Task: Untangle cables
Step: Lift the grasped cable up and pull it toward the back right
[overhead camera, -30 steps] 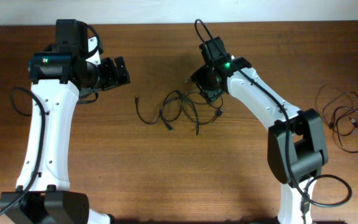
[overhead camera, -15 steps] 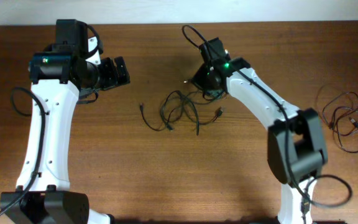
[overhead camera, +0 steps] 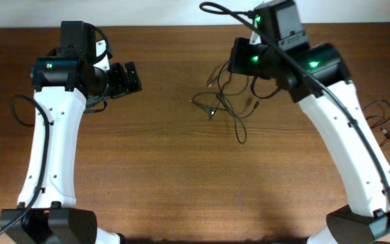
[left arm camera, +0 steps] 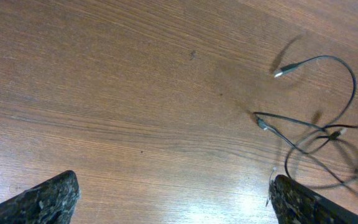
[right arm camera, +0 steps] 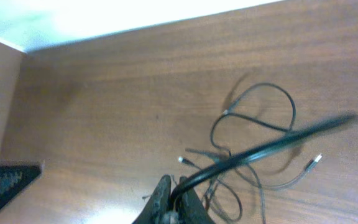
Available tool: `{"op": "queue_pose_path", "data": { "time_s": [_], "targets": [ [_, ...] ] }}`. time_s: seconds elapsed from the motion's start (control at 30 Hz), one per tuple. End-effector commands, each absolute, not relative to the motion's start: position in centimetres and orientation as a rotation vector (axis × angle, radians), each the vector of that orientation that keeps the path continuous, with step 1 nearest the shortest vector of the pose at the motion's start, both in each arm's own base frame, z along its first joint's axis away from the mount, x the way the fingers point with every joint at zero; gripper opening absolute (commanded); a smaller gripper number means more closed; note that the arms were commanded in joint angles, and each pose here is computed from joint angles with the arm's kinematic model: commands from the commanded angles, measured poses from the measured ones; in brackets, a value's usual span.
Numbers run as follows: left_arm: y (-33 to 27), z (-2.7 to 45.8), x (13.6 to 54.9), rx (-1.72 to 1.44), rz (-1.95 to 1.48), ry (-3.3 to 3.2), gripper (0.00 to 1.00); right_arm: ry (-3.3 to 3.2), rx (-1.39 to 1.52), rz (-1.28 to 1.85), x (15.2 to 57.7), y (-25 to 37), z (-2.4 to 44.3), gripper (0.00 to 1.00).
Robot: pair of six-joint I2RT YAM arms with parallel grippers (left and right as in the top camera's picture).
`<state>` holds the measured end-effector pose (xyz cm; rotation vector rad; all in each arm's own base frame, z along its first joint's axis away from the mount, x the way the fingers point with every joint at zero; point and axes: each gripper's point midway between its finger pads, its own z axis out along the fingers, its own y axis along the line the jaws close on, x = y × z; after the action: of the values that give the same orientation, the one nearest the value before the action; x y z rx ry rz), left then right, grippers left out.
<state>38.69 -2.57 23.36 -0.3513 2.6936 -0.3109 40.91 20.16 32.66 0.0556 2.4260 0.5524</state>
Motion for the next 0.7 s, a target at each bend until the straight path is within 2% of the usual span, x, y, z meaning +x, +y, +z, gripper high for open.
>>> {"op": "queue_pose_path", "data": {
  "time_s": [0.0, 0.2, 0.43, 0.6, 0.67],
  "targets": [
    [-2.4, 23.5, 38.9, -0.357, -0.306, 2.686, 0.99, 2.381, -0.085, 0.509, 39.3, 19.5, 35.7, 0.04],
    [-2.4, 23.5, 38.9, -0.356, -0.306, 2.686, 0.99, 2.537, -0.117, 0.201, 37.4, 15.5, 32.3, 0.04],
    [-2.4, 23.5, 38.9, -0.357, -0.306, 2.686, 0.99, 2.609, -0.169, 0.137, 35.0, 14.2, 32.4, 0.04],
    [-2.4, 23.5, 38.9, -0.356, -0.306, 2.686, 0.99, 2.645, -0.023, -0.384, 33.0, 6.9, 32.1, 0.04],
    [-2.4, 23.5, 38.9, -0.357, -0.306, 2.686, 0.99, 2.657, -0.027, -0.402, 32.9, 6.7, 31.7, 0.04]
  ]
}}
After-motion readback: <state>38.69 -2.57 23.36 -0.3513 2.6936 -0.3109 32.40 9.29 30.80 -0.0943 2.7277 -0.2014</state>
